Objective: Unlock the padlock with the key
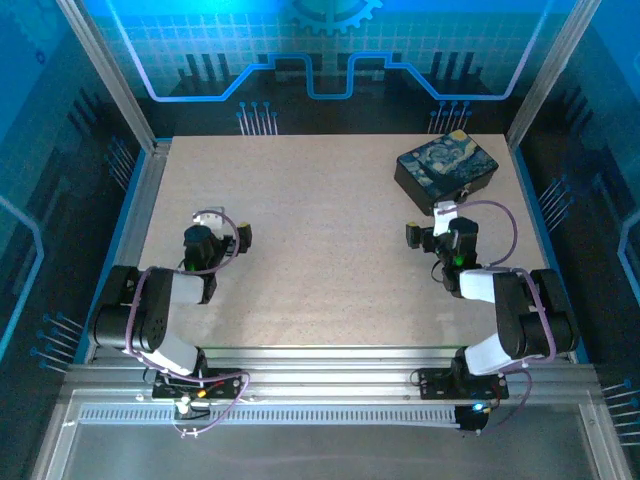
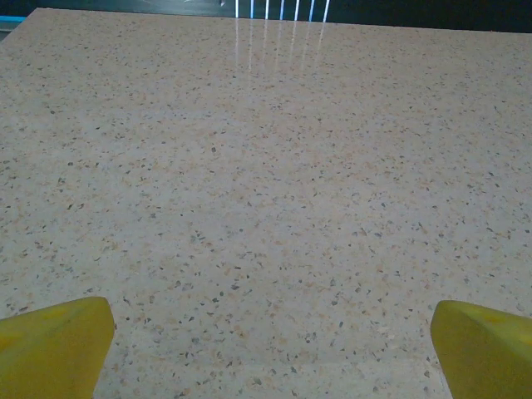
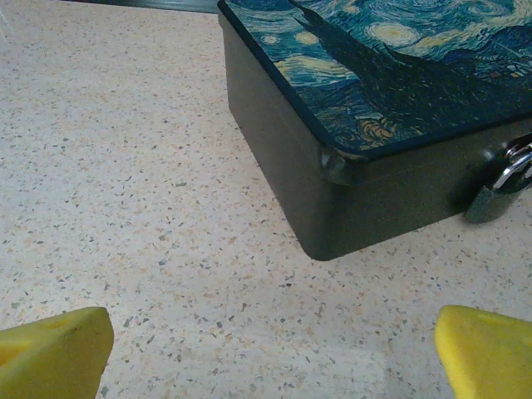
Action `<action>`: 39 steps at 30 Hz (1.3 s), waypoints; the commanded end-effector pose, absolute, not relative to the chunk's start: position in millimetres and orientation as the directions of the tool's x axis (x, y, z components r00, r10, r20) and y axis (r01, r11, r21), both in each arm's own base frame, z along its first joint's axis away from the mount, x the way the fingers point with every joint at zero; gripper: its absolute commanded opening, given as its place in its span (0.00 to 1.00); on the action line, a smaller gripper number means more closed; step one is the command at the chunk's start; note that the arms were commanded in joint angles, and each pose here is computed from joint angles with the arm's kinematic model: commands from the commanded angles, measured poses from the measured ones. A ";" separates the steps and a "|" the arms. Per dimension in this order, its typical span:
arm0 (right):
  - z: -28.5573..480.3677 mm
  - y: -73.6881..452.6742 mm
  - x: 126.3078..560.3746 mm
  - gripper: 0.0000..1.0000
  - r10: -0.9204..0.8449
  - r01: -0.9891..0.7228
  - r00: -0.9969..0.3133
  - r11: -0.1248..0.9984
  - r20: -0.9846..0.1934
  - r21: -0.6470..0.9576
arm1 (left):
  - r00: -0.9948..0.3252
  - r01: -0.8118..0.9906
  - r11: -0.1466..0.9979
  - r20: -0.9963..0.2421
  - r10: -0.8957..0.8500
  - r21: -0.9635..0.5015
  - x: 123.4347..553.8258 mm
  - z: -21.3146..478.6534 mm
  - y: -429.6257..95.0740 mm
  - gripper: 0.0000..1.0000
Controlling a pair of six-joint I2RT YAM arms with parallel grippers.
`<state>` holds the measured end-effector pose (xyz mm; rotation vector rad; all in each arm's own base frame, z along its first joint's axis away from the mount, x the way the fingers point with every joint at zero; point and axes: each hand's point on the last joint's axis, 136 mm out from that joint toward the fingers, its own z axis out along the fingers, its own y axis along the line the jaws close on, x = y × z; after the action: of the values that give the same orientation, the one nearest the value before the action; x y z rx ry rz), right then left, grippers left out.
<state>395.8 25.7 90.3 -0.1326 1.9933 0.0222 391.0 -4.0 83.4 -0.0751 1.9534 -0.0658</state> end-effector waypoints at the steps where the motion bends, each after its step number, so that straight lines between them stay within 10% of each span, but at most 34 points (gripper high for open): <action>1: 94.1 29.1 397.4 1.00 -0.100 -0.113 -0.382 0.992 -0.919 -0.061 | -0.335 -0.011 0.996 -0.939 -0.083 -0.084 398.7 95.0 -4.5 0.99; 39: 104.7 13.2 400.7 0.97 -0.045 -0.042 -0.412 0.999 -0.910 -0.031 | -0.355 0.004 0.993 -0.928 -0.110 -0.120 402.2 102.9 -2.4 0.99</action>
<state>394.8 24.5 88.5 -0.1248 2.0072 0.0216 391.9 -1.7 82.5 -0.0764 1.9642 -0.0877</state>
